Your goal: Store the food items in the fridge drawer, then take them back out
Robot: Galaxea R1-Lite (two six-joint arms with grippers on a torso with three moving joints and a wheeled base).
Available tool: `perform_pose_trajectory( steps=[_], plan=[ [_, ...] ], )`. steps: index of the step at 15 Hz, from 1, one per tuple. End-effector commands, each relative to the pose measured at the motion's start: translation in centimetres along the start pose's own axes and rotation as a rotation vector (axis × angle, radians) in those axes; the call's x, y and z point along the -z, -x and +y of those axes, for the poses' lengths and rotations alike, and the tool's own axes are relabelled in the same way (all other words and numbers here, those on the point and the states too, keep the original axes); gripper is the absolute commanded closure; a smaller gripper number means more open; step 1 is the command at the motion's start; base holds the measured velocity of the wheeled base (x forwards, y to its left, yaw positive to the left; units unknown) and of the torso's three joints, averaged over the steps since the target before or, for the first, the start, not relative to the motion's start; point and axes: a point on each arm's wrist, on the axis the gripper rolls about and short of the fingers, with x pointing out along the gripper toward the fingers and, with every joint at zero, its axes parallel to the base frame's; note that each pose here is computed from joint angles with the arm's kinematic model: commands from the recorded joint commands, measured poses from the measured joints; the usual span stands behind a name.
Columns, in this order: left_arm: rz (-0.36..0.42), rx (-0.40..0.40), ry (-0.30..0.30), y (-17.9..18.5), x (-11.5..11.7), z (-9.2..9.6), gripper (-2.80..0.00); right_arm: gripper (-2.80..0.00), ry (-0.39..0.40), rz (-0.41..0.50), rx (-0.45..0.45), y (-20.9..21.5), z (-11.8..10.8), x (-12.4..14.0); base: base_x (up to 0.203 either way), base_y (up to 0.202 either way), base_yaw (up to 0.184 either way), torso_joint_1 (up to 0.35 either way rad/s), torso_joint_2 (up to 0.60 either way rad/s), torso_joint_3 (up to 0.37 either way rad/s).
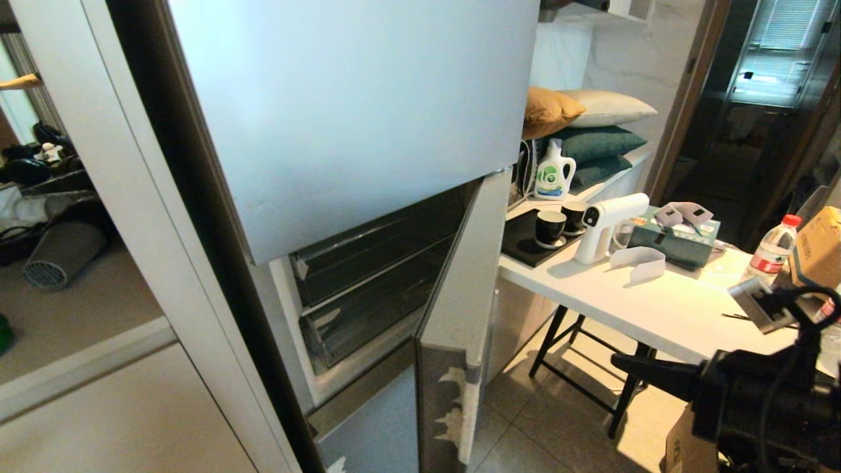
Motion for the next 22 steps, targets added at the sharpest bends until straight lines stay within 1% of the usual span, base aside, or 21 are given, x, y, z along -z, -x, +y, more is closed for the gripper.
perform_pose_trajectory(
  steps=[1, 3, 6, 9, 11, 13, 15, 17, 19, 22],
  plan=[
    [0.008, 0.0, 0.0, -0.1, 0.3, 0.0, 0.0, 0.0, -0.023, 0.088, -0.024, -4.3, -1.1, 0.5, 0.0, 0.0, 0.0, 0.0, 0.0, 0.0],
    [0.008, 0.0, 0.0, -0.1, 0.3, 0.0, 0.0, 0.0, 0.005, 0.087, -0.076, -8.5, -1.3, 0.6, 0.0, 0.0, 0.0, 0.0, 0.0, 0.0],
    [0.008, 0.0, 0.0, -0.1, 0.3, 0.0, 0.0, 0.0, 0.052, 0.072, -0.17, -14.2, -0.4, 1.2, 0.0, 0.0, 0.0, 0.0, 0.0, 0.0],
    [0.008, 0.0, 0.0, -0.1, 0.3, 0.0, 0.0, 0.0, 0.078, 0.047, -0.231, -18.5, 0.4, 1.2, 0.0, 0.0, 0.0, 0.0, 0.0, 0.0],
    [0.008, 0.0, 0.0, -0.1, 0.3, 0.0, 0.0, 0.0, 0.098, 0.005, -0.262, -21.1, 0.8, 0.5, 0.0, 0.0, 0.0, 0.0, 0.0, 0.0],
    [0.008, 0.0, 0.0, -0.1, 0.3, 0.0, 0.0, 0.0, 0.124, -0.064, -0.308, -24.0, 2.0, -0.8, 0.0, 0.0, 0.0, 0.0, 0.0, 0.0],
    [0.008, 0.0, 0.0, -0.1, 0.3, 0.0, 0.0, 0.0, 0.141, -0.085, -0.356, -26.2, 4.0, -0.4, 0.0, 0.0, 0.0, 0.0, 0.0, 0.0],
    [0.008, 0.0, 0.0, -0.1, 0.3, 0.0, 0.0, 0.0, 0.137, -0.09, -0.327, -26.3, 4.3, -0.2, 0.0, 0.0, 0.0, 0.0, 0.0, 0.0],
    [0.008, 0.0, 0.0, -0.1, 0.3, 0.0, 0.0, 0.0, 0.135, -0.094, -0.289, -25.5, 4.3, -0.2, 0.0, 0.0, 0.0, 0.0, 0.0, 0.0],
    [0.008, 0.0, 0.0, -0.1, 0.3, 0.0, 0.0, 0.0, 0.136, -0.099, -0.277, -21.7, 5.3, -0.6, 0.0, 0.0, 0.0, 0.0, 0.0, 0.0]
  ],
)
